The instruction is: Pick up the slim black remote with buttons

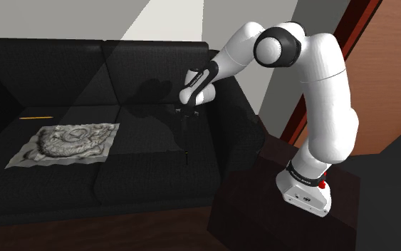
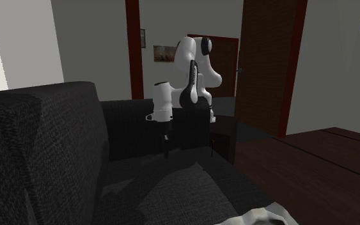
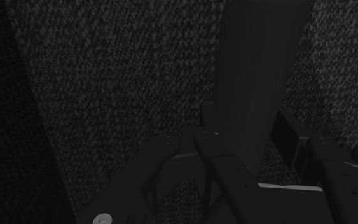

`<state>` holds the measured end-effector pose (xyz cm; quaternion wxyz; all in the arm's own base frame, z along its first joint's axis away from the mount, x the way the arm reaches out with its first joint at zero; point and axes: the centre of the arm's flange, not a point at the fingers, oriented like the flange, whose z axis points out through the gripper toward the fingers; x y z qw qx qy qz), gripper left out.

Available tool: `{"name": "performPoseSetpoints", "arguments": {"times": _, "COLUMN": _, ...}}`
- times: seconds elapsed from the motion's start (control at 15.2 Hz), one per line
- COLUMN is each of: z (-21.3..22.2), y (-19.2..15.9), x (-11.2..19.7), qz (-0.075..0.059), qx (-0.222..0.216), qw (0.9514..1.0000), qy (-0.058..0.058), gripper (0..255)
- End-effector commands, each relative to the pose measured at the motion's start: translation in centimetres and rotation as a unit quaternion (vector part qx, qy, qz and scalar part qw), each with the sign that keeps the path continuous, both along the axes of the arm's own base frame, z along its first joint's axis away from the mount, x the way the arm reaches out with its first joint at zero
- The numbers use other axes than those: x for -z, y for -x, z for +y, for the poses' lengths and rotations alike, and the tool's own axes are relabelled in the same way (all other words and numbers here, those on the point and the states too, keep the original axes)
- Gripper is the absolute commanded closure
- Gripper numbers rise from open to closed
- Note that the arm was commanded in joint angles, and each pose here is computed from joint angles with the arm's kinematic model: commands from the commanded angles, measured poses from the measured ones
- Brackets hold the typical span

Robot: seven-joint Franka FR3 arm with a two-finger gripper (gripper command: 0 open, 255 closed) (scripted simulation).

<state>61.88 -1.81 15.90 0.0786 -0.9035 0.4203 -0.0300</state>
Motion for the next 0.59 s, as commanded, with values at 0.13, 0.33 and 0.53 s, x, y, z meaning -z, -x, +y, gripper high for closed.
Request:
{"name": "performPoseSetpoints", "arguments": {"times": 0.13, "z": 0.1, "y": 0.0, "x": -2.1, "qz": 0.000, "qx": 0.000, "qw": 1.0000, "qy": 0.000, "gripper": 255}}
{"name": "performPoseSetpoints", "arguments": {"times": 0.33, "z": 0.1, "y": 0.0, "x": -3.7, "qz": 0.000, "qx": 0.000, "qw": 1.0000, "qy": 0.000, "gripper": 255}}
{"name": "performPoseSetpoints", "arguments": {"times": 0.53, "z": 0.1, "y": 0.0, "x": -4.3, "qz": 0.000, "qx": 0.000, "qw": 1.0000, "qy": 0.000, "gripper": 255}}
